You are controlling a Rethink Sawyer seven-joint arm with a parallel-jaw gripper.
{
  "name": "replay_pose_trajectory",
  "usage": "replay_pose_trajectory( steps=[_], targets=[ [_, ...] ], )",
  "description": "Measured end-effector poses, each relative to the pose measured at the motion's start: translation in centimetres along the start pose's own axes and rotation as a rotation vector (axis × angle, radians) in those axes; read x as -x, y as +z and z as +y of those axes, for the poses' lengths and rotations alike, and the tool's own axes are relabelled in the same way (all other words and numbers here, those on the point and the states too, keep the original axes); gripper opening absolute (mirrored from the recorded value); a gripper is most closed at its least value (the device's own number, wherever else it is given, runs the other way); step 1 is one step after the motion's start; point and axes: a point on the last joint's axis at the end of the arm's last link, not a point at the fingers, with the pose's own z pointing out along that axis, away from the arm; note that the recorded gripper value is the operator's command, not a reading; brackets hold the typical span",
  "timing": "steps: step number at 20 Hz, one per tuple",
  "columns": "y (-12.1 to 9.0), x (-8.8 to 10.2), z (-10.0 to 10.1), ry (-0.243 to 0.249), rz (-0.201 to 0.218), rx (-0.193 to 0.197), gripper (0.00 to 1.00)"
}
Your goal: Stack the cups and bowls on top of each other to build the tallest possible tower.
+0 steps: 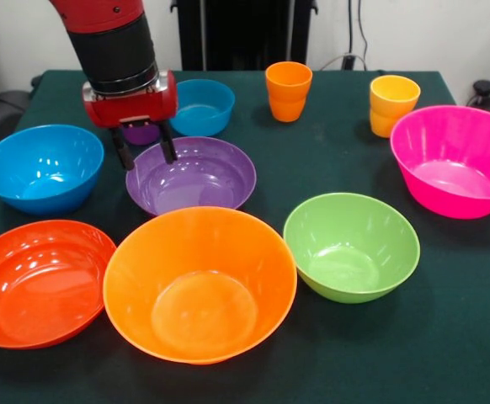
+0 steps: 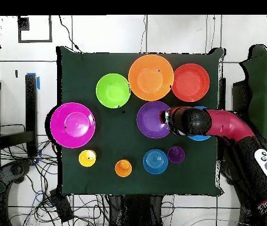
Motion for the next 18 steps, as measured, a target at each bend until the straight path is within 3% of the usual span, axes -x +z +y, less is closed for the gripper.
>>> replay_pose_trajectory(
  steps=[11,18],
  targets=[
    [-0.5,0.2,-0.1,-0.006,-0.006,-0.010,1.00],
    [-2.7,1.0,0.2,-0.026,-0.022,-0.041,1.00]
  ],
)
